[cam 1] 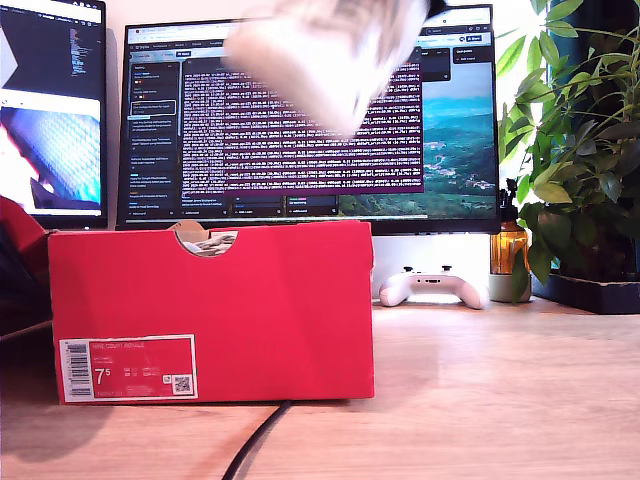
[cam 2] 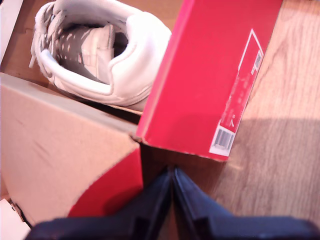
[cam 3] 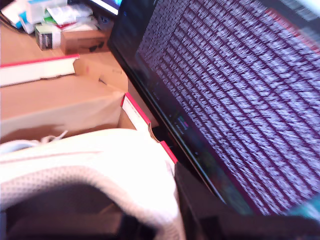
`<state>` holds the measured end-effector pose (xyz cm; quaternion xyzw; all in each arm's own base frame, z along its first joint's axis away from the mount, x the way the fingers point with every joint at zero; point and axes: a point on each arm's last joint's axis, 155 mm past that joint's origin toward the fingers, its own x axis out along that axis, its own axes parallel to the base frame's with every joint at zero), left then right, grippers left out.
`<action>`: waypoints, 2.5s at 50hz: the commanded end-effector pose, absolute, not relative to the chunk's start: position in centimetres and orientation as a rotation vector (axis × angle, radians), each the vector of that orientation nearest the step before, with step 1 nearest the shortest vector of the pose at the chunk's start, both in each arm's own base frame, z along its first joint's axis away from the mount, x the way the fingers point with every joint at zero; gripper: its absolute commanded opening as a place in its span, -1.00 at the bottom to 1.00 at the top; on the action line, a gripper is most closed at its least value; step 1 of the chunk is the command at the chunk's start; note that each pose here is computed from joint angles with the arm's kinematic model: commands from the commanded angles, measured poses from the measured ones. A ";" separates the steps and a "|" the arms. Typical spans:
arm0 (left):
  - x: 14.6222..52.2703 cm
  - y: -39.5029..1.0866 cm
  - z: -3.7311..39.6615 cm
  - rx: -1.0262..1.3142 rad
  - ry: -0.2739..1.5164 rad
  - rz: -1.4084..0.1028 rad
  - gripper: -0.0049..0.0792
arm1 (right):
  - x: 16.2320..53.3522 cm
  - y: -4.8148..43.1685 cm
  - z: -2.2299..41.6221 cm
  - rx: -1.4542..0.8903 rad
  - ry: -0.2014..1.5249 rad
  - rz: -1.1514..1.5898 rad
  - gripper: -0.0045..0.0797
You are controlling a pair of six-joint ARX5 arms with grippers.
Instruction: Pack the white shoes by picking the first shoe and placing it inside the red shoebox, left side, then picking and rotating the second shoe and placing it in the shoebox
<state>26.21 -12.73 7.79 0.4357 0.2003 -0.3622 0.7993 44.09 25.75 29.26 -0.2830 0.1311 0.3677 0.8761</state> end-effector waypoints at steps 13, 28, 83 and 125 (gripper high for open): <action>26.3 -12.9 7.9 0.930 0.427 -0.781 -0.93 | 47.9 29.0 30.9 -0.607 0.175 0.770 -0.92; 26.3 -12.9 7.9 0.930 0.428 -0.782 -0.93 | 49.4 30.1 28.0 -0.716 0.196 0.798 -0.92; 26.3 -12.9 7.9 0.930 0.427 -0.781 -0.93 | 49.7 31.6 14.8 -0.849 0.447 0.893 -0.92; 26.3 -12.9 7.9 0.930 0.427 -0.782 -0.93 | 49.9 33.6 22.5 -0.884 0.397 0.681 -0.54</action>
